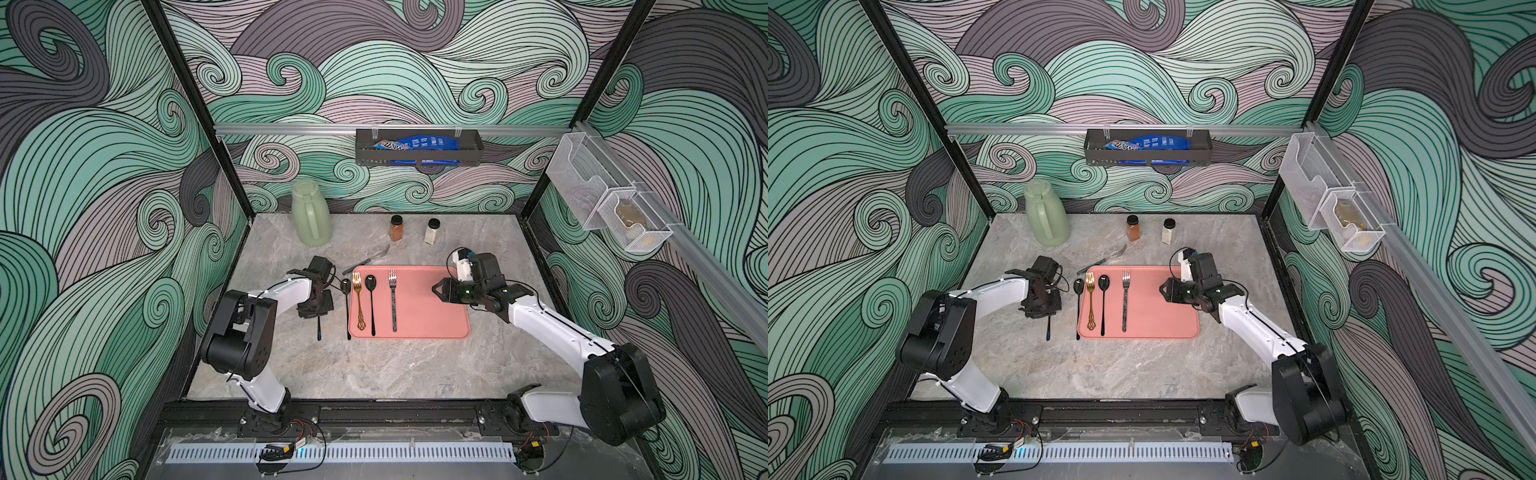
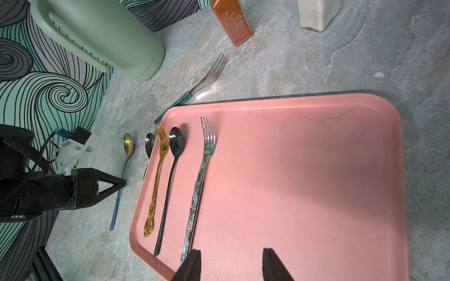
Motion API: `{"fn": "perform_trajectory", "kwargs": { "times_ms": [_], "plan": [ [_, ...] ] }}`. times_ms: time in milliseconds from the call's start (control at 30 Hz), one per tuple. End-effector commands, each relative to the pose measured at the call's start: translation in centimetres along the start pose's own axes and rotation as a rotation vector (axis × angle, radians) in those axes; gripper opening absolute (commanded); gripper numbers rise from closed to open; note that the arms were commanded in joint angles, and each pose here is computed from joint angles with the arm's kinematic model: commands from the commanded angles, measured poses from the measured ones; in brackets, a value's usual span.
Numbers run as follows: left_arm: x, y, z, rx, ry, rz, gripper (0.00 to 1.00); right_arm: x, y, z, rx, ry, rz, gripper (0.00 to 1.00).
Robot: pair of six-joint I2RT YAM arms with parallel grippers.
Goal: Set the spoon and fork side by side
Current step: Pick up the spoon from the center of the board.
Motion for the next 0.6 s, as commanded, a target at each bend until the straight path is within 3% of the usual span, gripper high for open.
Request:
{"fn": "perform_trajectory", "kwargs": {
  "times_ms": [0,167,267,567],
  "plan": [
    [2.1,1.1,1.1,-0.078,0.134,0.007,0.09,-0.4,0.6,-0.5,-0.024,-0.025,-0.009,0.46],
    [2.4,0.6,0.5,-0.039,0.125,0.007,0.0,-0.3,0.6,-0.8,-0.022,-0.031,-0.006,0.46],
    [2.3,0.3,-0.8,-0.015,0.135,-0.001,0.0,-0.2,0.6,-0.9,-0.016,-0.03,-0.007,0.46],
    [1.7,-3.6,-8.5,0.081,0.085,0.057,0.0,0.3,-1.4,-2.0,0.038,-0.039,0.006,0.46]
  ]
}}
Point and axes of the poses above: each gripper's point midway between its finger pads, its own z axis out along the fingers, its own y axis along the line the jaws close on, x = y × z, the point moved 8 cm from there along -z, back along the fingers, and after that the axes turned 11 degrees about -z, right-handed, at the moved point
